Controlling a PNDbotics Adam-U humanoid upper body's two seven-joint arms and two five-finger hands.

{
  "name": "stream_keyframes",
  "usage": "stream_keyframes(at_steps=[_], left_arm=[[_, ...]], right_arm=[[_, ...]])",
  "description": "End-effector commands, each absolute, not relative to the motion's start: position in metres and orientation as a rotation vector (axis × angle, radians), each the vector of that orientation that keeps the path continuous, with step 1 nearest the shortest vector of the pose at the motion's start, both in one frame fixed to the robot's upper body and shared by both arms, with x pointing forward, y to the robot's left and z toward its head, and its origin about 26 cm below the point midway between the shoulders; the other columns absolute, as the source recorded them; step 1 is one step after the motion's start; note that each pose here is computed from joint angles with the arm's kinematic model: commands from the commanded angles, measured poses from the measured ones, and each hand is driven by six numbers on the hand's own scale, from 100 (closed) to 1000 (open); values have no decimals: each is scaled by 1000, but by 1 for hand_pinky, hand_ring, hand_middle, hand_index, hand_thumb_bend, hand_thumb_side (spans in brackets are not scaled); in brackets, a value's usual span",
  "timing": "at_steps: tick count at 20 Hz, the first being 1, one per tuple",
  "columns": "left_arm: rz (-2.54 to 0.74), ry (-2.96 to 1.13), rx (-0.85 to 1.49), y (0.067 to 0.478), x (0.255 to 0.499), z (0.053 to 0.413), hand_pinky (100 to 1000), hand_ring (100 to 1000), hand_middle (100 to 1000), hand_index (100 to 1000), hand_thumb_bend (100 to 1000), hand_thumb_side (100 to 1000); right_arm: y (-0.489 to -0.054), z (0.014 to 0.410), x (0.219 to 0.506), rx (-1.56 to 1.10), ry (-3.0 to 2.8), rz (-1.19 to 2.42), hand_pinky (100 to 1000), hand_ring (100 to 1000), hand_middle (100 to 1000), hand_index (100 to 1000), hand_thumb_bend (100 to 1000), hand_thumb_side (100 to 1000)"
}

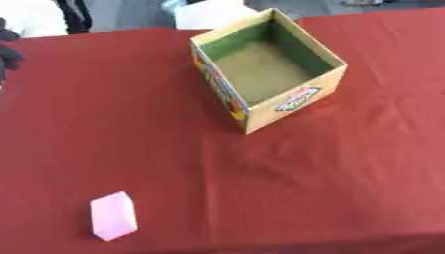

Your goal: Pick up objects on the table and place them in the box.

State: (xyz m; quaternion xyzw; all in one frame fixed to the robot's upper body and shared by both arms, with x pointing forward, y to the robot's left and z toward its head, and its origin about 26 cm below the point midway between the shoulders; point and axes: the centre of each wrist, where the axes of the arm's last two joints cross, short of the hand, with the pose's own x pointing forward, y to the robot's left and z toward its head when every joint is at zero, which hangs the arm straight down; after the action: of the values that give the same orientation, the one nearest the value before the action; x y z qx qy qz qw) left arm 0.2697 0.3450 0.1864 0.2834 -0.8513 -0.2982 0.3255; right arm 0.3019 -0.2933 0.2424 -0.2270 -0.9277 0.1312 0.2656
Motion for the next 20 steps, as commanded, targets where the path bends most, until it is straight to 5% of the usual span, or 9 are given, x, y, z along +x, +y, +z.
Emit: stream_keyframes(at_steps=[1,20], left_arm=[[-885,-2196,836,351,265,197,579,618,685,851,100,771],[-1289,-1919,836,357,255,187,662,688,746,882,100,886]], right_arm=[[-297,252,298,-652,-2522,393,875,836,805,857,221,1000],[-303,247,296,-684,-2488,411,875,837,805,857,221,1000]])
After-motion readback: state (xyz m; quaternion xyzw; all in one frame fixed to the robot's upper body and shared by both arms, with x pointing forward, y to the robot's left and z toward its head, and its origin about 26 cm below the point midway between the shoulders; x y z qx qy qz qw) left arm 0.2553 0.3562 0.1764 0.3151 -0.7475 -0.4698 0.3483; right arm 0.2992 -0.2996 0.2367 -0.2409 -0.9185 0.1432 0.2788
